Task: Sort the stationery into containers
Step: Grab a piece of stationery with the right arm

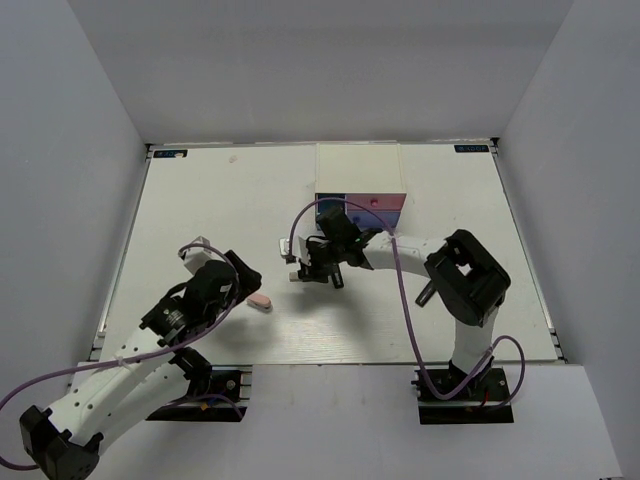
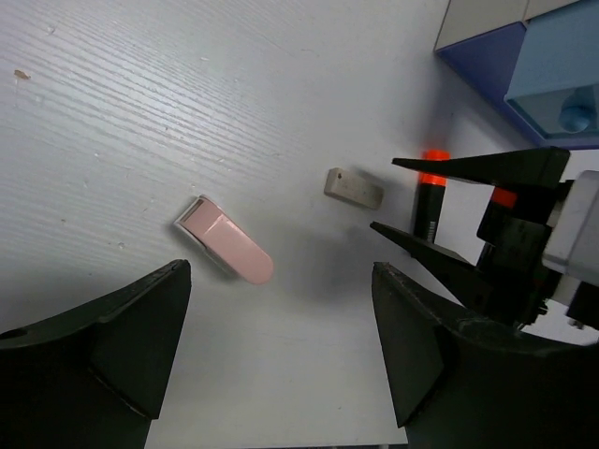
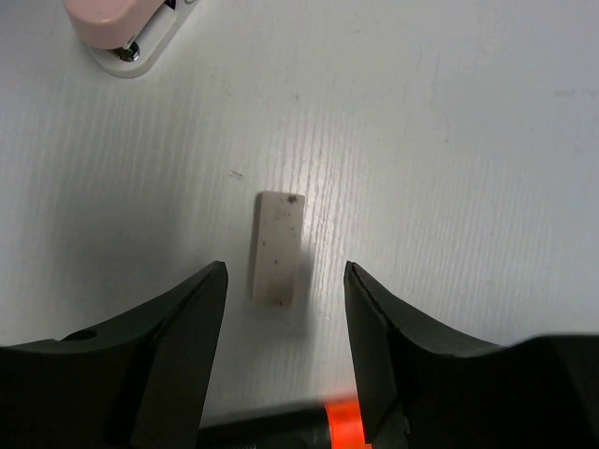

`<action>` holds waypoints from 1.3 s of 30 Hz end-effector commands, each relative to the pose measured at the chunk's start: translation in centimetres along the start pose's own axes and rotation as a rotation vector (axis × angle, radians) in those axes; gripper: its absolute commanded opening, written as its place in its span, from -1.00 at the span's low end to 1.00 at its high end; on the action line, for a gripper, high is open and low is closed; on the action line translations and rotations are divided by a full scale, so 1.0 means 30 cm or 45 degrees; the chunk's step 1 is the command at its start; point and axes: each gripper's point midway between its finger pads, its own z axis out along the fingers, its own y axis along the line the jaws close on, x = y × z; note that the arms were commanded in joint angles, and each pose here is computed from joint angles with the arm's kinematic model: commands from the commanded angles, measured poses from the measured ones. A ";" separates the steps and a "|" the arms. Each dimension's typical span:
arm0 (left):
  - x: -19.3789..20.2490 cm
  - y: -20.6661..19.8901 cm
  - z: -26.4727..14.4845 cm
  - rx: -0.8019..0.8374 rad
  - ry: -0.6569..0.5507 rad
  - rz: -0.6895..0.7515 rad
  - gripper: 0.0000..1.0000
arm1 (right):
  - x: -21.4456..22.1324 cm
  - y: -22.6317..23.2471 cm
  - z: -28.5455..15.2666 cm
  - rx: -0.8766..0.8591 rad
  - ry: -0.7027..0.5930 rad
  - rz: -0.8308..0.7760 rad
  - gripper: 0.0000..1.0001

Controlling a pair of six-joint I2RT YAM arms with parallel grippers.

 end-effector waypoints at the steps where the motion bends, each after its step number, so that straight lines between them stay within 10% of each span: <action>1: 0.004 0.024 -0.004 -0.034 0.002 -0.022 0.76 | -0.019 -0.001 0.027 -0.040 0.008 0.018 0.18; 15: 0.034 0.017 0.007 -0.007 0.045 0.000 0.84 | 0.051 0.074 0.103 -0.181 0.063 0.098 0.04; 23: 0.071 -0.009 0.020 0.039 0.106 -0.017 0.89 | 0.002 0.114 0.057 -0.265 0.044 0.084 -0.92; 39: 0.082 -0.014 0.033 0.002 0.124 -0.144 0.94 | -0.473 -0.009 -0.387 0.190 -0.357 -0.004 -0.99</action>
